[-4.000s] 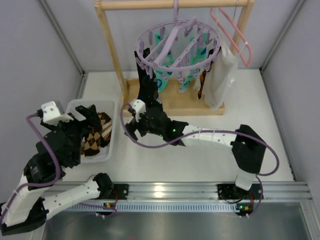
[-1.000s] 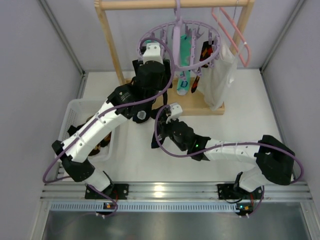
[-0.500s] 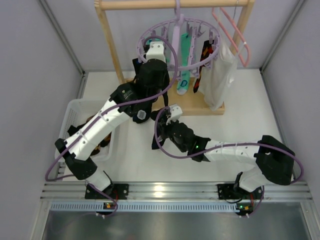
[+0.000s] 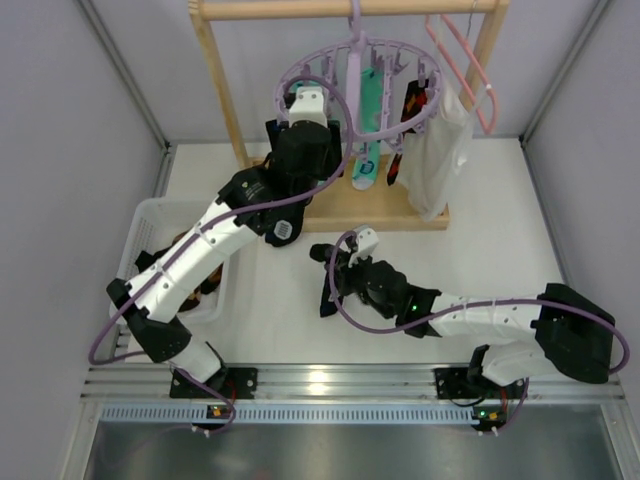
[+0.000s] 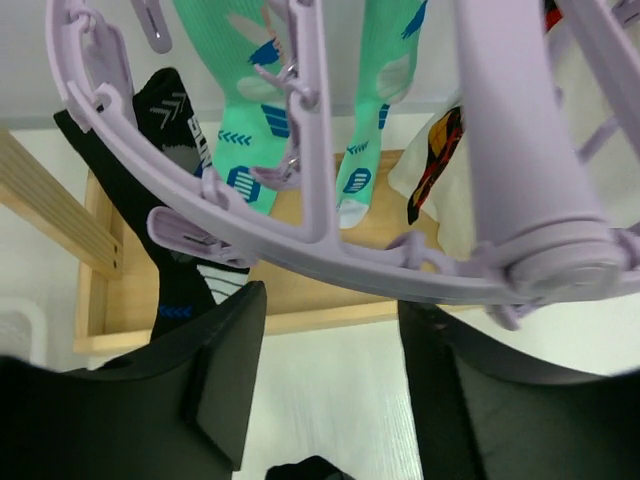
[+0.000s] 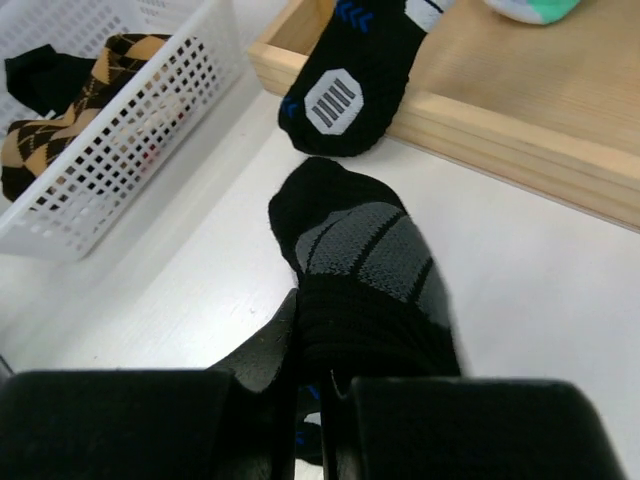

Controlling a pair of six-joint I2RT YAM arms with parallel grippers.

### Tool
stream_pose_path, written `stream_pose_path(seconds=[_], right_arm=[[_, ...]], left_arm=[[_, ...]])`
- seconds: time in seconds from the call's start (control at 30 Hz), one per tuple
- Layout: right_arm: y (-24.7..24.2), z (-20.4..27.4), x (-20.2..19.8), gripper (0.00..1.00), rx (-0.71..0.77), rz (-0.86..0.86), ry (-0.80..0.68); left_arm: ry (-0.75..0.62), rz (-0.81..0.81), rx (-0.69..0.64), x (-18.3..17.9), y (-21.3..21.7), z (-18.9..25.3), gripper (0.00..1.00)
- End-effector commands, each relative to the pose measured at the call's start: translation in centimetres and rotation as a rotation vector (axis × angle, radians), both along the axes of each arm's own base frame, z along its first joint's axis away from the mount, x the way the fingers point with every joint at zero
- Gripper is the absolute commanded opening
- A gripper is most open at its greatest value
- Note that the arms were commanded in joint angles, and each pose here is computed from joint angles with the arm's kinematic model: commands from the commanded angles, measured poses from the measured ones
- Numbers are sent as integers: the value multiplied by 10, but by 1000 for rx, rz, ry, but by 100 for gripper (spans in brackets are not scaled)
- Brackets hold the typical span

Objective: Remove the socks clipped to the hanger

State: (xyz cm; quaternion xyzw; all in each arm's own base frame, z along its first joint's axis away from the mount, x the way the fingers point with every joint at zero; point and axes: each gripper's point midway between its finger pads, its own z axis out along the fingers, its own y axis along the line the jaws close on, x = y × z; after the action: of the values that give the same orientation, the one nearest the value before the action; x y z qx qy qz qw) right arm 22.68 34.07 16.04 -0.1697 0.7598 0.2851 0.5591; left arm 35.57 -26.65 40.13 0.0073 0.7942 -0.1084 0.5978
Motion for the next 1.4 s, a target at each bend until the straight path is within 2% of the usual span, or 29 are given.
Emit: stream_pose_path(seconds=[0.0,0.03,0.07,0.13,0.23,0.43,0.47,0.53,0.57,0.63,0.67,0.7,0.73,0.77,0.8,0.83,0.87,0.9,0.93,0.97,1.0,1.03,1.07,1.1,1.13,1.17,1.2,1.33,1.37], right_arm=[[15,29,-15,0,87,89,-22],[16,31,-15,0,90,96,-24],[19,34,-18,0,96,114,-23],[24,42,-20,0,113,136,-24],[37,56,-26,0,131,202,-34],[86,96,-39,0,155,404,-82],[97,88,-38,0,135,432,-74],[119,111,-41,0,155,508,-110],[133,98,-38,0,125,531,-94],[160,130,-36,0,141,611,-156],[175,104,-31,0,80,632,-115],[191,138,-24,0,110,651,-179],[204,139,-24,0,102,692,-186],[223,110,-17,0,56,713,-150],[238,137,-12,0,84,726,-184],[248,135,-8,0,80,736,-185],[266,101,-1,0,45,751,-147],[277,124,7,0,80,749,-181],[286,119,8,0,93,773,-167],[301,86,14,0,69,789,-128],[308,109,22,0,101,786,-156],[315,106,26,0,102,795,-160],[325,76,32,0,74,800,-134],[330,98,37,6,104,796,-181],[332,93,39,22,102,798,-179],[334,85,41,58,99,797,-166],[332,85,46,82,100,793,-165],[312,80,53,92,26,759,-146],[301,107,53,92,34,738,-183]], left_arm=[[-56,31,-58,-11,23,25,61],[-60,58,-59,-13,31,25,67],[-54,73,-46,-17,39,18,84],[-83,97,-62,-31,60,29,98],[-111,176,-60,-51,100,32,98],[-134,472,5,-98,203,21,99],[-138,499,11,-104,214,22,98],[-139,544,26,-114,234,24,99],[-148,548,10,-121,243,27,99],[-152,553,10,-130,253,29,98],[-154,560,13,-133,257,29,99],[-167,578,13,-140,267,32,98],[-169,589,25,-143,272,31,99],[-179,606,22,-147,278,33,99],[-192,621,9,-154,287,35,99],[-202,653,18,-159,297,36,99],[-211,674,19,-164,303,38,99],[-223,694,9,-170,312,41,99],[-225,703,27,-173,317,42,99],[-233,721,25,-177,323,45,99],[-236,723,23,-180,326,45,99],[-240,725,26,-184,331,46,99],[-241,722,23,-186,332,46,99],[-243,719,20,-188,334,45,98],[-246,712,15,-191,336,44,99],[-244,702,17,-191,336,41,99],[-237,686,26,-190,333,36,99],[-226,616,4,-185,322,25,99],[-223,597,-3,-184,318,24,98]])
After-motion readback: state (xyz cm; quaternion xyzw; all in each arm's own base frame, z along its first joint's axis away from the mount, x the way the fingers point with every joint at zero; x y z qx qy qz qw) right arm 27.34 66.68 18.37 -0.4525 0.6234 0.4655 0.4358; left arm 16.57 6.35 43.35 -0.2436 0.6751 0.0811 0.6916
